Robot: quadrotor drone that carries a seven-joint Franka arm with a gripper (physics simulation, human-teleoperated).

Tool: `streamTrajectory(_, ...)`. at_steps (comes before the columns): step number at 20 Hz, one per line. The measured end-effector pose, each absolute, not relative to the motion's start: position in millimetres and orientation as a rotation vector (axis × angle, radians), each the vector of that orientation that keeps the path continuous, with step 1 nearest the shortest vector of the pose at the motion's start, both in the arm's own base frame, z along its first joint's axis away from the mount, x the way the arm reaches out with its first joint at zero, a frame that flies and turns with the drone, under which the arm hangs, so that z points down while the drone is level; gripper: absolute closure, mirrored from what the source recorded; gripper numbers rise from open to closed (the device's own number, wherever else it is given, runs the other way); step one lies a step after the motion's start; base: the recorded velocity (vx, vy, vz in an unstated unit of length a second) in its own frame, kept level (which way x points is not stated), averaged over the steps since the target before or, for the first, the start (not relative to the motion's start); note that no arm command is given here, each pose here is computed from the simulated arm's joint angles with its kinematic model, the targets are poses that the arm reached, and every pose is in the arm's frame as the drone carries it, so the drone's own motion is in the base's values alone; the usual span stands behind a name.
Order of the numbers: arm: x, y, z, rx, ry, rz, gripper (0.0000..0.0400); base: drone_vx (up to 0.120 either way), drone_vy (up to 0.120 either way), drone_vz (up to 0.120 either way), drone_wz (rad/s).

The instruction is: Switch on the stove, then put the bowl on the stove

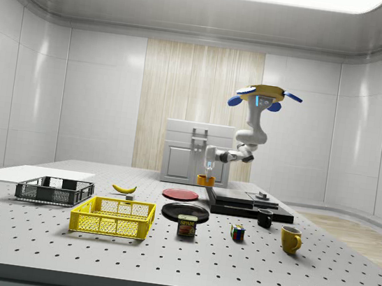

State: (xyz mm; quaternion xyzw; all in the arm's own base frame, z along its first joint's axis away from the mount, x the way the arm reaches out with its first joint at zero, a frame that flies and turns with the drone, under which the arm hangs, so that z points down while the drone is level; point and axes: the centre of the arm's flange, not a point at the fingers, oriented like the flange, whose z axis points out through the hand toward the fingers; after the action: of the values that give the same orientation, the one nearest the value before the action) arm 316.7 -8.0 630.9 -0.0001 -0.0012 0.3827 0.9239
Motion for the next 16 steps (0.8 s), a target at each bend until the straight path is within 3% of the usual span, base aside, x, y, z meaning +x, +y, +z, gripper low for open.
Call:
streamTrajectory(14, 316.7, -8.0, 630.9, 0.000, -0.002, 0.785, 0.0300, -0.120, 0.000, 0.000, 0.000)
streamTrajectory(16, 316.7, -8.0, 630.9, 0.000, -0.002, 0.785, 0.0300, -0.120, -0.100, 0.000, 0.000)
